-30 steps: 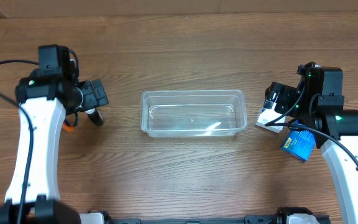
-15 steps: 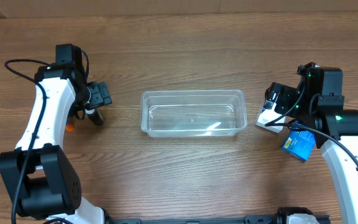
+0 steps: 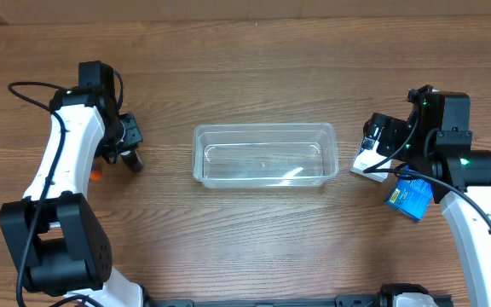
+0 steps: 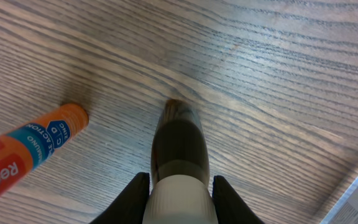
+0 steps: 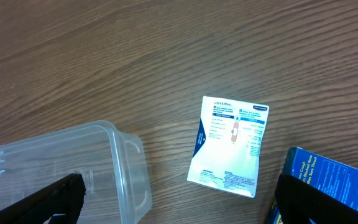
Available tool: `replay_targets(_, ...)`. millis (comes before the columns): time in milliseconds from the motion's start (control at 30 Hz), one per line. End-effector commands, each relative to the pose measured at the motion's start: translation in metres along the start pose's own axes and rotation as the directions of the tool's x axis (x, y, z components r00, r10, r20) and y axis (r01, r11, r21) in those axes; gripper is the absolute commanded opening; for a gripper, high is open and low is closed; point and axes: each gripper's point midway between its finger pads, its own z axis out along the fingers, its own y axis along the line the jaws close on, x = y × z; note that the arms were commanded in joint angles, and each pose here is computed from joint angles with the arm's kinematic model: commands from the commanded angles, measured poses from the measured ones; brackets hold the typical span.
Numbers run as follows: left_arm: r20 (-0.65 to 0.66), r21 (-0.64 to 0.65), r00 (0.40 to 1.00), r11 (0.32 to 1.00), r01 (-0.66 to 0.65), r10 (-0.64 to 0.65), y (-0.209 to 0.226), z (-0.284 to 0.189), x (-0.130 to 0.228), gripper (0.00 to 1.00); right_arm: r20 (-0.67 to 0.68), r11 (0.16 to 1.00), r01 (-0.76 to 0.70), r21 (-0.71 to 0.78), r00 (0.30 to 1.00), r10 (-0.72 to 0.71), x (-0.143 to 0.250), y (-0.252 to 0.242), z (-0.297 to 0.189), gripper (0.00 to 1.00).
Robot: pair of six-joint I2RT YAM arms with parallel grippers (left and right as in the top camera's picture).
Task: Pack container
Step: 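Reach the left gripper to the dark bottle and grasp it, then carry the dark bottle into the container's left end and release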
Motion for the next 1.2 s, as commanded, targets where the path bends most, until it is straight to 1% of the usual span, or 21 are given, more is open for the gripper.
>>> replay_targets(0, 0.01, -0.011, 1.0, 1.0, 0.014, -0.014, 0.002, -0.001, -0.007, 0.05, 0.046, 1.0, -0.001, -0.006, 0.999, 0.001, -0.015, 0.003, -0.01, 1.0)
replay_targets(100, 0.015, -0.005, 1.0, 1.0, 0.013, -0.013, 0.001, -0.004, -0.007, 0.04, 0.046, 1.0, 0.0, -0.006, 0.999, 0.001, -0.015, 0.003, -0.01, 1.0)
replay_targets(200, 0.028, 0.031, 1.0, 1.0, 0.005, -0.006, -0.009, -0.029, -0.009, 0.04, 0.045, 1.0, -0.001, -0.006, 0.999, 0.001, -0.015, 0.003, -0.01, 1.0)
replay_targets(300, 0.103, 0.075, 0.994, 0.996, -0.052, 0.044, -0.031, -0.082, -0.013, 0.04, 0.045, 1.0, -0.001, -0.006, 0.999, 0.001, -0.015, 0.003, -0.01, 1.0)
replay_targets(400, 0.217, 0.139, 0.968, 0.978, -0.157, 0.124, -0.068, -0.147, -0.007, 0.04, 0.045, 1.0, -0.001, -0.006, 0.999, 0.001, -0.015, 0.003, -0.01, 1.0)
replay_targets(467, 0.29, 0.184, 0.943, 0.958, -0.221, 0.162, -0.096, -0.181, 0.005, 0.04, 0.045, 1.0, -0.001, -0.006, 0.999, 0.001, -0.014, 0.003, -0.01, 1.0)
replay_targets(500, 0.304, 0.198, 0.937, 0.951, -0.237, 0.171, -0.105, -0.187, 0.011, 0.04, 0.044, 1.0, -0.001, -0.006, 0.999, 0.001, -0.014, 0.003, -0.01, 1.0)
replay_targets(533, 0.306, 0.219, 0.932, 0.938, -0.269, 0.196, -0.123, -0.192, 0.025, 0.04, 0.043, 1.0, -0.001, -0.006, 0.999, 0.001, -0.014, 0.003, -0.01, 1.0)
replay_targets(633, 0.284, 0.217, 0.921, 0.918, -0.332, 0.266, -0.146, -0.185, 0.042, 0.04, 0.042, 1.0, -0.001, -0.006, 0.999, 0.002, -0.014, 0.003, -0.01, 1.0)
replay_targets(700, 0.246, 0.211, 0.926, 0.917, -0.339, 0.286, -0.158, -0.172, 0.048, 0.04, 0.04, 1.0, -0.002, -0.011, 0.999, 0.002, -0.013, 0.004, -0.01, 1.0)
replay_targets(767, 0.208, 0.199, 0.93, 0.918, -0.342, 0.302, -0.165, -0.157, 0.05, 0.04, 0.039, 1.0, -0.001, -0.016, 0.999, 0.002, -0.013, 0.005, -0.01, 1.0)
replay_targets(967, 0.061, 0.137, 0.936, 0.926, -0.352, 0.346, -0.18, -0.093, 0.052, 0.04, 0.039, 1.0, -0.001, -0.016, 0.999, 0.001, -0.013, 0.005, -0.01, 1.0)
replay_targets(1100, -0.004, 0.109, 0.933, 0.927, -0.358, 0.361, -0.189, -0.055, 0.051, 0.04, 0.04, 1.0, -0.001, -0.016, 0.999, 0.001, -0.013, 0.005, -0.01, 1.0)
replay_targets(1167, -0.023, 0.1, 0.931, 0.928, -0.36, 0.364, -0.191, -0.044, 0.051, 0.04, 0.04, 1.0, -0.001, -0.016, 0.999, 0.001, -0.013, 0.005, -0.01, 1.0)
